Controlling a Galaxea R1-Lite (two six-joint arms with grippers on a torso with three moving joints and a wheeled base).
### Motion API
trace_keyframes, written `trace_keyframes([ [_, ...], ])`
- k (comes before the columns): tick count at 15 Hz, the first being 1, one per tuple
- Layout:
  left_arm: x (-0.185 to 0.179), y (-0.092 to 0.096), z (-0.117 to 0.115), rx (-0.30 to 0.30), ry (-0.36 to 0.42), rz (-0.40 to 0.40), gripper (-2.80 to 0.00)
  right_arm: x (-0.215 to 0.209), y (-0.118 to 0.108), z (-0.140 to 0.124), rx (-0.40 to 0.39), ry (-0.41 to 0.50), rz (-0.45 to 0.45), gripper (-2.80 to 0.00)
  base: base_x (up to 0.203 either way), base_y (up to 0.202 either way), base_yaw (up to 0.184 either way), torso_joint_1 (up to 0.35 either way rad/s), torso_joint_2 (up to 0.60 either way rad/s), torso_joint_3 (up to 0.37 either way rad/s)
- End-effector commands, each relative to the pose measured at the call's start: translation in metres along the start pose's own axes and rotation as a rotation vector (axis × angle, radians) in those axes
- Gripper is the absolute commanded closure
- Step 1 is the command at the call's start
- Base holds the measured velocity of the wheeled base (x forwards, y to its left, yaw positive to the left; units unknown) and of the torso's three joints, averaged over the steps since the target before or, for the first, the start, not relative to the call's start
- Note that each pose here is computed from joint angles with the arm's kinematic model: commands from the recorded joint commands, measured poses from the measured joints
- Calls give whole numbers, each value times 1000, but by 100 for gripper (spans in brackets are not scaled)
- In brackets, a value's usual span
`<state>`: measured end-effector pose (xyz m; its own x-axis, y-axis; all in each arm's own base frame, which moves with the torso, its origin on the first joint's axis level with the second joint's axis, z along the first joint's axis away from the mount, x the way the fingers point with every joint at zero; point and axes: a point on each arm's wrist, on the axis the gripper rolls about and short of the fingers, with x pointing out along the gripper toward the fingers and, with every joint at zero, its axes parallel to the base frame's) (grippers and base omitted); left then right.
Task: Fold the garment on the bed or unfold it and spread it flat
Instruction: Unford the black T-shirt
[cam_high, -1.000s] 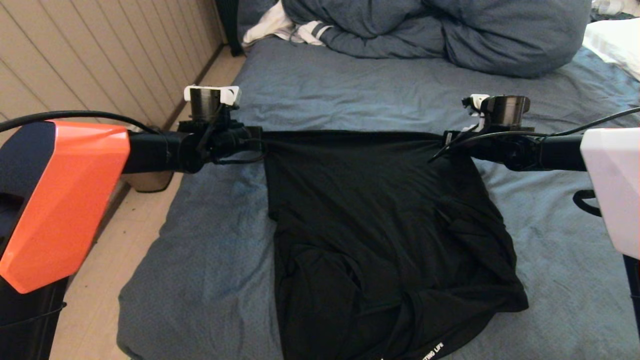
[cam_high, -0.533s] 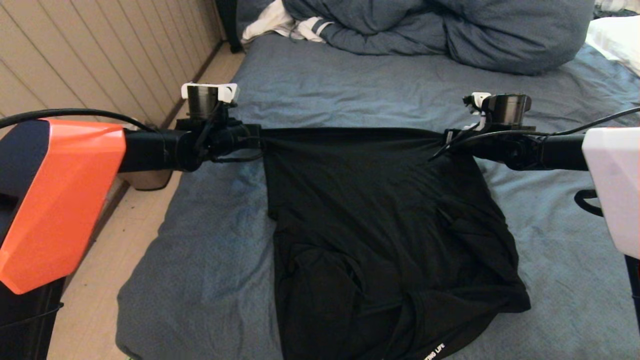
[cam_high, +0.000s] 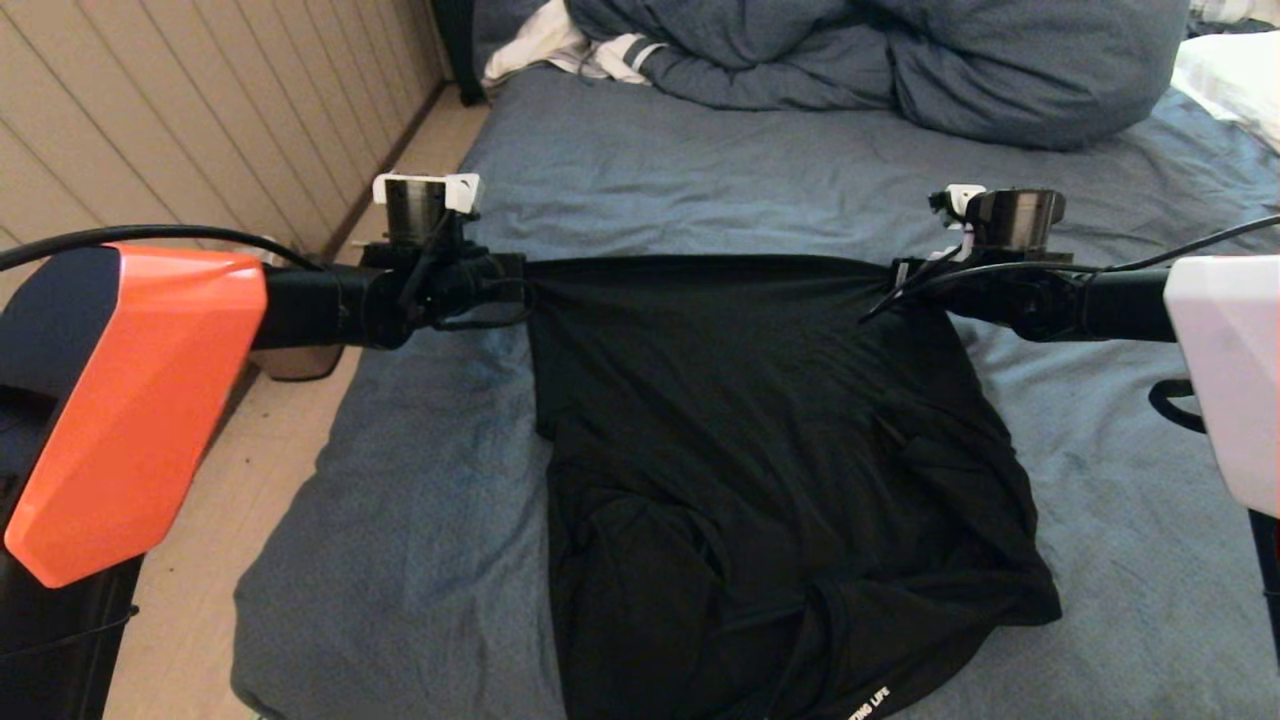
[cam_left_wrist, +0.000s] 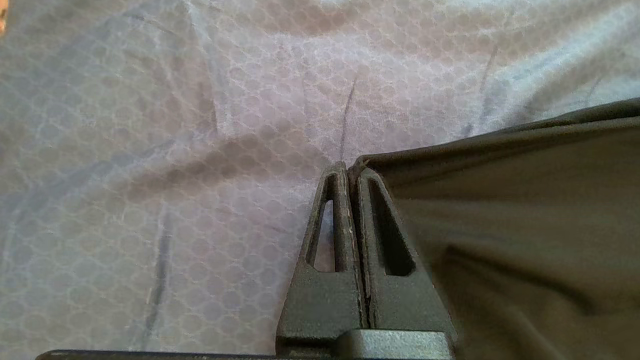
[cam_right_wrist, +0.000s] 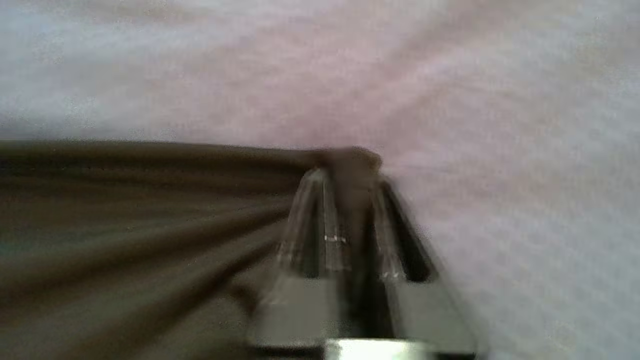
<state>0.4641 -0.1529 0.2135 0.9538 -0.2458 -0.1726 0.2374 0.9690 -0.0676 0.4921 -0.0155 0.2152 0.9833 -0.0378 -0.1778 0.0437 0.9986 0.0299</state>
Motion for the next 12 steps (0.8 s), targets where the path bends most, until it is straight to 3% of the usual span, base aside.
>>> trace_keyframes([
  [1, 0, -2, 0, 2, 1, 8, -280, 0, 0, 0, -5, -1, -9, -280, 0, 0, 0, 0, 0, 0],
  [10, -17, -6, 24, -4, -62, 1, -280, -14, -1, 23, -6, -81, -10, -280, 0, 0, 0, 0, 0, 0],
  [12, -21, -6, 29, -5, -72, 2, -280, -15, -10, 25, -3, -83, -27, -280, 0, 0, 0, 0, 0, 0],
])
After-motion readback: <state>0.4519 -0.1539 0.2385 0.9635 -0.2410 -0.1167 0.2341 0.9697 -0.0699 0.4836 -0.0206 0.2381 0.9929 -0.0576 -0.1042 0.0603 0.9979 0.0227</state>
